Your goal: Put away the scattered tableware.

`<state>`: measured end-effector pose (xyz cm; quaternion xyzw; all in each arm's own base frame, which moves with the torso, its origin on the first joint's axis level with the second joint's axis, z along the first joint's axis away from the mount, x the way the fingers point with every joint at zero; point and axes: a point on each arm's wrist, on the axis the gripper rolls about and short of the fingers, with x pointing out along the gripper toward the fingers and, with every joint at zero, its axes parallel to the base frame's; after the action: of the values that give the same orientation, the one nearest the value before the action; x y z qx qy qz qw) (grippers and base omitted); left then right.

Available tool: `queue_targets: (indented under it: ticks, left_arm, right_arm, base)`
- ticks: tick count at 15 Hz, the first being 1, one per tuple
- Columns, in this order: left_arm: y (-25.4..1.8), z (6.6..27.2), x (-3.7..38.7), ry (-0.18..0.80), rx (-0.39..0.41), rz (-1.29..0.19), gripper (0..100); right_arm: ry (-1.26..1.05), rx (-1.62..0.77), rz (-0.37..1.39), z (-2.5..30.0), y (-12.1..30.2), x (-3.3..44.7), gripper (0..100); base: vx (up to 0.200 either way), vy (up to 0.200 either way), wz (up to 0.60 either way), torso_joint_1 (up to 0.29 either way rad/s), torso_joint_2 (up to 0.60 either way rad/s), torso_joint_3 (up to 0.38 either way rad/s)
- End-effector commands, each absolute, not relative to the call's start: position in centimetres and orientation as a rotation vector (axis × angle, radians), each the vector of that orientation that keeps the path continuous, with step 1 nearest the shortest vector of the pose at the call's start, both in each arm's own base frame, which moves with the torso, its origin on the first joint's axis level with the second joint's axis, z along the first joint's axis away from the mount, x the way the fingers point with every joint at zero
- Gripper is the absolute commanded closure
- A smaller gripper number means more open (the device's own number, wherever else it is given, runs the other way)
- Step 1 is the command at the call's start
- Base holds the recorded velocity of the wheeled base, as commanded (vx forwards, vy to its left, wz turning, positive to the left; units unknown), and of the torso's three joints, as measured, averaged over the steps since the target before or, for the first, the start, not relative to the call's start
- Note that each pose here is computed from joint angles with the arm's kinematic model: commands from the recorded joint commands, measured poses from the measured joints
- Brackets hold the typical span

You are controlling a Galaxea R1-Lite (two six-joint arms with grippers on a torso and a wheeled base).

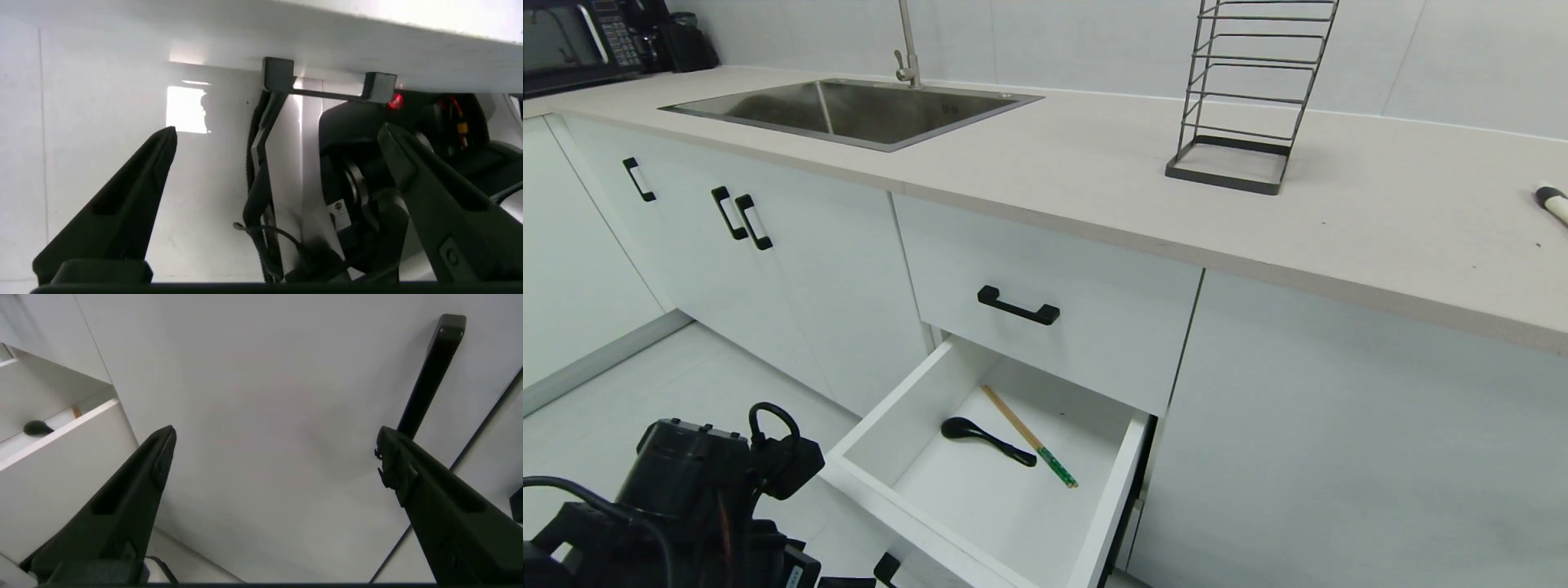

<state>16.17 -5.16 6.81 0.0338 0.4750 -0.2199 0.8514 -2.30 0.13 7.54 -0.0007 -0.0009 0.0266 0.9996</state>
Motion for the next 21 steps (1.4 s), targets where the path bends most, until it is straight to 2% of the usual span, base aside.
queue_targets:
  ticks: [1, 6, 11, 21]
  left_arm:
    - [-5.6, 6.5, 16.2, 1.017, 0.085, -0.483, 0]
    - [-7.0, 6.2, 16.5, 0.983, 0.118, -0.545, 0]
    - [-7.7, 5.8, 17.3, 0.937, 0.140, -0.533, 0]
    - [-8.2, 5.0, 18.5, 0.870, 0.137, -0.515, 0]
  right_arm:
    - [0.000, -0.002, 0.054, 7.5, 0.1, -2.3, 0]
    - [0.000, -0.002, 0.054, 7.5, 0.1, -2.3, 0]
    - [0.000, -0.002, 0.054, 7.5, 0.1, -2.3, 0]
    - [0.000, -0.002, 0.054, 7.5, 0.1, -2.3, 0]
  base:
    - [0.000, 0.000, 0.00, 0.000, 0.00, 0.000]
    - [0.000, 0.000, 0.00, 0.000, 0.00, 0.000]
    - [0.000, 0.000, 0.00, 0.000, 0.00, 0.000]
    - [0.000, 0.000, 0.00, 0.000, 0.00, 0.000]
